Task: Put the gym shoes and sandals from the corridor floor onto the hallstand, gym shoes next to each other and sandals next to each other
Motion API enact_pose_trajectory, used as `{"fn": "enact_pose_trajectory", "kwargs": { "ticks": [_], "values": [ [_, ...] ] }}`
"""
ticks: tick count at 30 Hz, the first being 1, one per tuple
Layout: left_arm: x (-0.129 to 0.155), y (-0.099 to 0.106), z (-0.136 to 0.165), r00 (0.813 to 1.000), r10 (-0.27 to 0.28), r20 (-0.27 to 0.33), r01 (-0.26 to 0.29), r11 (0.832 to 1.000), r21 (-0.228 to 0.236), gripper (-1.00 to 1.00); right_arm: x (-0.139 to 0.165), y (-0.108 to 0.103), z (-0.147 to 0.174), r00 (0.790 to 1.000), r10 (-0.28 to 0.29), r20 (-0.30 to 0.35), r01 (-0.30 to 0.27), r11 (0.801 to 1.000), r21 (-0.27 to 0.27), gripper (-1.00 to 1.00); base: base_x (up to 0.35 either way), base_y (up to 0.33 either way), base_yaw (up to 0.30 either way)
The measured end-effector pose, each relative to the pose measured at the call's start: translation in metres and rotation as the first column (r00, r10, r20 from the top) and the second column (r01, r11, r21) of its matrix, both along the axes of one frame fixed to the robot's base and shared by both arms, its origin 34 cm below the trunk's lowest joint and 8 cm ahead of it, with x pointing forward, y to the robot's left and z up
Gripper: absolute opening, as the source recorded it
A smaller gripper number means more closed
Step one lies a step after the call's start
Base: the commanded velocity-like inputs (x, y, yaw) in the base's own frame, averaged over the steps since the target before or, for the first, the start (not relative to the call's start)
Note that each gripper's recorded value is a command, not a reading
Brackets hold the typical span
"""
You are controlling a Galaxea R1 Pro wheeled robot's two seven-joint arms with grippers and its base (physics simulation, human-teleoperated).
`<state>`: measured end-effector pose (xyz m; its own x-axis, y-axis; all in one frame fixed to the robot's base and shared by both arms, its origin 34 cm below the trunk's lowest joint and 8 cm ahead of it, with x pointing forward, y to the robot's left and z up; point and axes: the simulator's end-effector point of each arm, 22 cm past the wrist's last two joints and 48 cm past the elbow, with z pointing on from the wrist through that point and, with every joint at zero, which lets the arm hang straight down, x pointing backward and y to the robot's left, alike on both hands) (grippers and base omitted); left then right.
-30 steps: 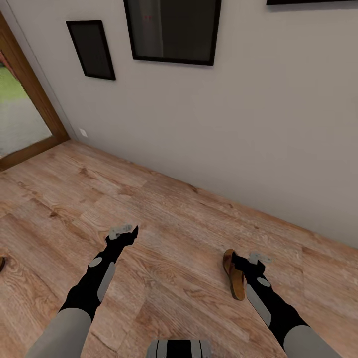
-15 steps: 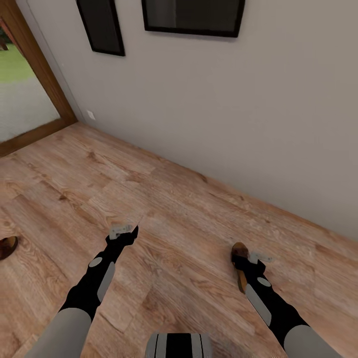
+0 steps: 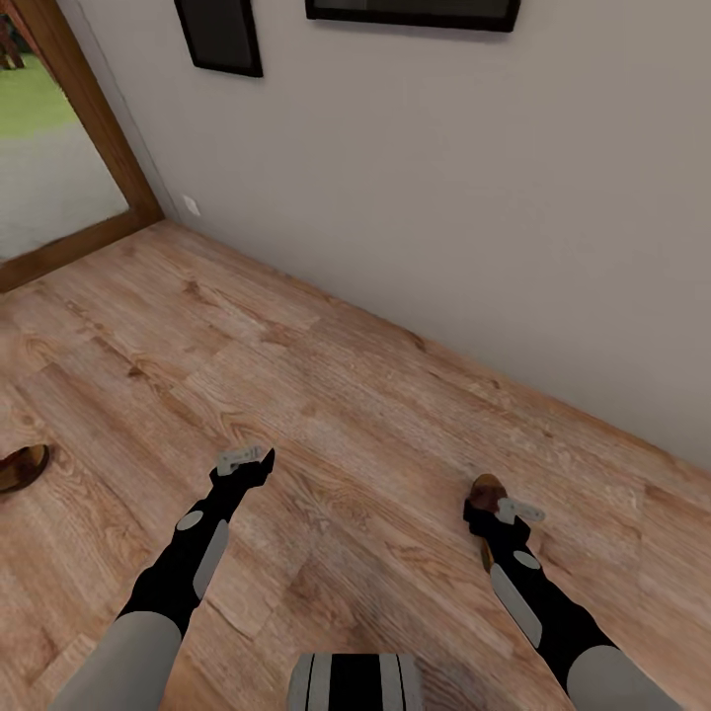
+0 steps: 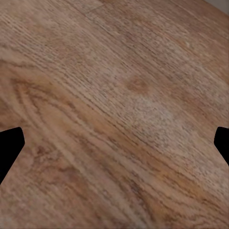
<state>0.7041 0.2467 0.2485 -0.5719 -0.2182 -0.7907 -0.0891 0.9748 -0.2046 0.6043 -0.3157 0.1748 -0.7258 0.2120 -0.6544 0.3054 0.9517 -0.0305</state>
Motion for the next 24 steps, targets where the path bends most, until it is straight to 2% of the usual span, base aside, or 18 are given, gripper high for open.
{"fn": "enact_pose_trajectory", "kwargs": {
  "ticks": [11, 20, 24],
  "values": [
    [-0.0001, -0.0001, -0.0003, 1.0, 0.0, 0.0, 0.0, 1.0, 0.0, 1.0, -0.0003, -0.001, -0.0002, 1.0, -0.002, -0.001, 0.002, 1.0, -0.002, 1.0, 0.0, 0.0, -0.227],
    [-0.0001, 0.0, -0.0003, 1.0, 0.0, 0.0, 0.0, 1.0, 0.0, 1.0, -0.0004, -0.0003, -0.0003, 1.0, 0.007, -0.002, -0.007, 1.0, -0.007, 1.0, 0.0, 0.0, -0.034],
    [-0.0001, 0.0, -0.0003, 1.0, 0.0, 0.0, 0.0, 1.0, 0.0, 1.0, 0.0023, -0.0001, 0.0019, 0.999, 0.055, 0.001, -0.055, 0.997, -0.046, 1.0, 0.0, 0.0, -0.003]
  ]
}}
